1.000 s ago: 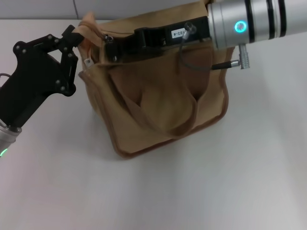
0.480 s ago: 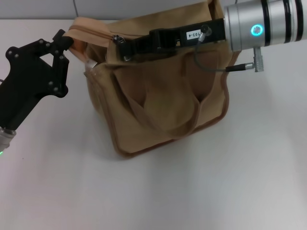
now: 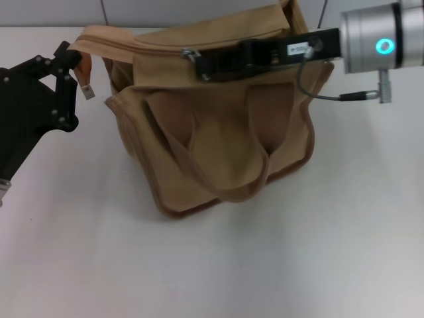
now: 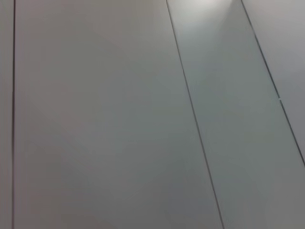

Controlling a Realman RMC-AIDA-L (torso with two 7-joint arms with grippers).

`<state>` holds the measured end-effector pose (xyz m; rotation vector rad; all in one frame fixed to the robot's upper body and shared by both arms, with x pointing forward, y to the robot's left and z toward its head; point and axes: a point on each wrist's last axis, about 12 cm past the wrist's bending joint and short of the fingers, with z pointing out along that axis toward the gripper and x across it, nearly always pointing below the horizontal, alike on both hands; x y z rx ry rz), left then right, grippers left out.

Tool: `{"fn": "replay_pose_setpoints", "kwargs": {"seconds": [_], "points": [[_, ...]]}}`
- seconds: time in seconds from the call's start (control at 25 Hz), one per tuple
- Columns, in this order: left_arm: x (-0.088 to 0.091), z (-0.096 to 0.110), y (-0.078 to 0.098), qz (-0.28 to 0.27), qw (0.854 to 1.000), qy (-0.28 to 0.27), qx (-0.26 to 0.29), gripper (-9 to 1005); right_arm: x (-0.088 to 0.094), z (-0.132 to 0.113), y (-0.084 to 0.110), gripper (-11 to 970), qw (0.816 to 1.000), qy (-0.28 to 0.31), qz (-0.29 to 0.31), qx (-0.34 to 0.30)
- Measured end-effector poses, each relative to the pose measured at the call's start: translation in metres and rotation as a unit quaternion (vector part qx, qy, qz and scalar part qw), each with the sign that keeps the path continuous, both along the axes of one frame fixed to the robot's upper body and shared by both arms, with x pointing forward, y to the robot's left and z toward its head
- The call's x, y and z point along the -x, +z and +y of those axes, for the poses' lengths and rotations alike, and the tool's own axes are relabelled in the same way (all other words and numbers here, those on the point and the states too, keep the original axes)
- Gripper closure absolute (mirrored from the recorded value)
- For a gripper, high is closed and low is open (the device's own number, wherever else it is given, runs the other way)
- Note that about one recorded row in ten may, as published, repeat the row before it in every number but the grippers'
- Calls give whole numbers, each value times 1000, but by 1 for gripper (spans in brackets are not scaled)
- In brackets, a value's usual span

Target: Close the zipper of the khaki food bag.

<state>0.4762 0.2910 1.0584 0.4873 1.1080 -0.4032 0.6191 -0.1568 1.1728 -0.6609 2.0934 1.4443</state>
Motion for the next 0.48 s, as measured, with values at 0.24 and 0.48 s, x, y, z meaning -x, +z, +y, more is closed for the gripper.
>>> {"fn": "replay_pose_setpoints", "kwargs": {"seconds": [0.24, 0.48], "points": [[-2, 1, -3, 13, 1000, 9, -5, 997, 3, -34, -5, 953, 999, -41, 5, -10], [-5, 2, -2, 14, 1000, 14, -5, 997, 10, -63, -9, 952, 997, -72, 9, -24]]}}
